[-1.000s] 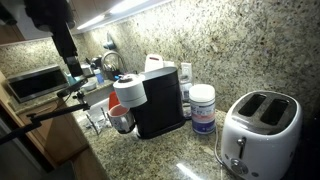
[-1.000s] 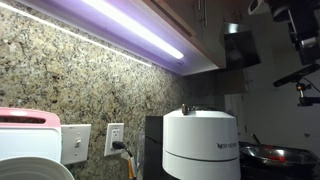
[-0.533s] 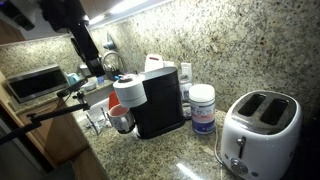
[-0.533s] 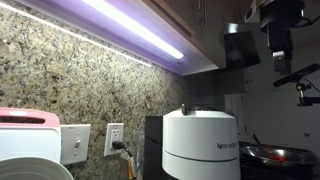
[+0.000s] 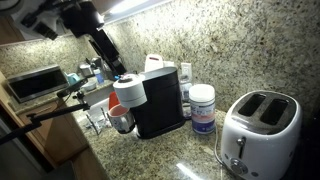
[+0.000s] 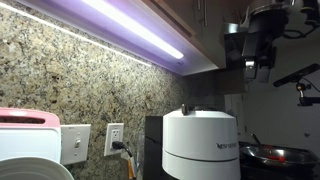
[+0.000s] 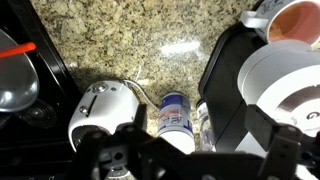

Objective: Place the Lysol container on its side

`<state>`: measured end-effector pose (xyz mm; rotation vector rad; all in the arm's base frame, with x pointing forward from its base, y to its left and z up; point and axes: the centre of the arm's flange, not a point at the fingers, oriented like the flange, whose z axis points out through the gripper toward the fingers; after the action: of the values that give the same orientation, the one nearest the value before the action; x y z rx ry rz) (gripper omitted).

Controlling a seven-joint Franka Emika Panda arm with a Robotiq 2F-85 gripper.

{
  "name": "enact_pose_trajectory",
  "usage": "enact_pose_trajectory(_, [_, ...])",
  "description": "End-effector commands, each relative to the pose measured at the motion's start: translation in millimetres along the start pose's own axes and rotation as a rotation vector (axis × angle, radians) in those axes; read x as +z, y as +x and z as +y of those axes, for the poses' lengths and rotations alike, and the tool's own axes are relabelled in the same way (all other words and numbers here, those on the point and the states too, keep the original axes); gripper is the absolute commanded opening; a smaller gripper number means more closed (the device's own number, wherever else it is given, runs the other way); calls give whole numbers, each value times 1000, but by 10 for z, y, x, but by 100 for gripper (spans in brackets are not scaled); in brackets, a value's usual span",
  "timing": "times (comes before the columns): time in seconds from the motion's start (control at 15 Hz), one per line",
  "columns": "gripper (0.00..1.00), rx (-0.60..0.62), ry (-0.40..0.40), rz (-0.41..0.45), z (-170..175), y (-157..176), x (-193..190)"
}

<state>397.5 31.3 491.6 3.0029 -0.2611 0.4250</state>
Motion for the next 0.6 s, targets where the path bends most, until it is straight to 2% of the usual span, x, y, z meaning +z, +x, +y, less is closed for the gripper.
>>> enact_pose_trajectory(0.0, [100,88,-43,84,-14,138,208])
enact_pose_trajectory(0.27, [100,246,-68,222,35,267,439])
enact_pose_trajectory(0.53, [100,333,-107,317,58,349,579])
